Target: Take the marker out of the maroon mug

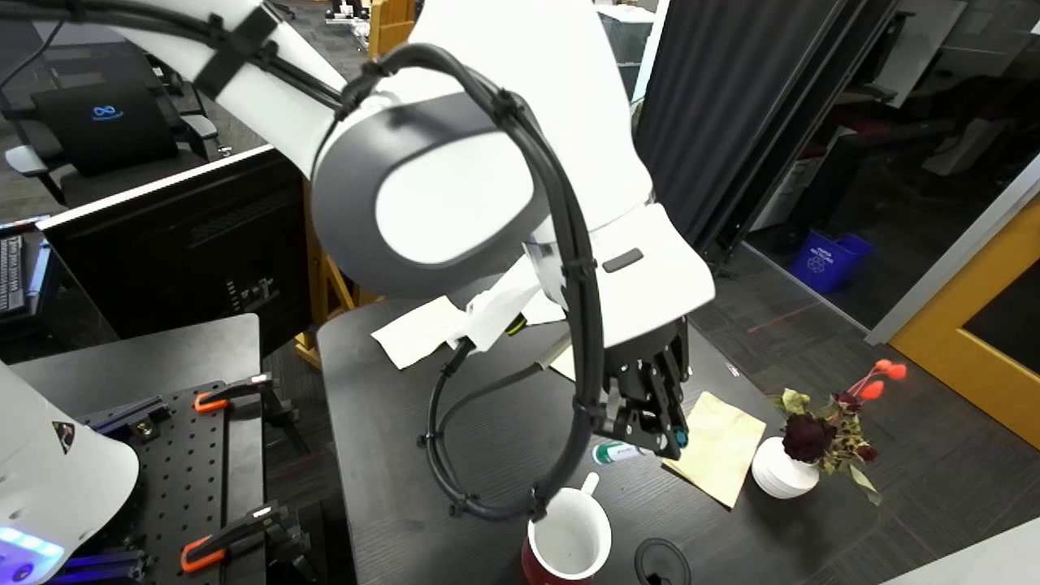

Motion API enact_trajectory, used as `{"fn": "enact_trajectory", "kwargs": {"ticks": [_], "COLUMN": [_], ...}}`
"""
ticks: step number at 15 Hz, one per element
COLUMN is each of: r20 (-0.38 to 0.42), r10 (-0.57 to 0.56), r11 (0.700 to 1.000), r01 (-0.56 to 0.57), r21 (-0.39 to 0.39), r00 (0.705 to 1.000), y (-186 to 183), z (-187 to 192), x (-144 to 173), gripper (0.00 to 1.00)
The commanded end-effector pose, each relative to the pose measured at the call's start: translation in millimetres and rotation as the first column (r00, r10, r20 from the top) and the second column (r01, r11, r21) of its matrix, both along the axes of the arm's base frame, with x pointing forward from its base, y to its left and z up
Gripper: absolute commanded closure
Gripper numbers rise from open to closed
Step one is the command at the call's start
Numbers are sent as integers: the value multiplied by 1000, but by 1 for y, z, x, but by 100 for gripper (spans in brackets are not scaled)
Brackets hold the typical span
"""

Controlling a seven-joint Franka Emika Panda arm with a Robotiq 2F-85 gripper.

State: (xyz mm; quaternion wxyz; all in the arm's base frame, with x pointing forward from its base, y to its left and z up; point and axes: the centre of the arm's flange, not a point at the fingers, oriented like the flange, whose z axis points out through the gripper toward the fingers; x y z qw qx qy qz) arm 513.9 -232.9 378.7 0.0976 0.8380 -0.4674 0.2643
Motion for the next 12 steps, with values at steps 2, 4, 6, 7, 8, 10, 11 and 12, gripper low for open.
{"fn": "enact_trajectory", "kwargs": {"ticks": [2,4,6,7,8,10,11,12], "r20": [10,-6,-34,-53,-71,-107,-121,-136], "r10": [111,168,230,261,294,355,384,409], "r11": [993,984,971,963,953,930,918,906], "r01": [-111,-167,-227,-256,-286,-340,-365,-385], "r21": [42,59,80,91,103,137,155,174], "r00": [994,986,973,964,953,929,915,902], "y": [53,78,102,115,127,153,164,174], "z": [16,11,0,-4,-13,-28,-35,-41], "x": [-18,-19,-20,-20,-20,-20,-20,-22], "gripper": [95,95,95,95,95,95,95,95]}}
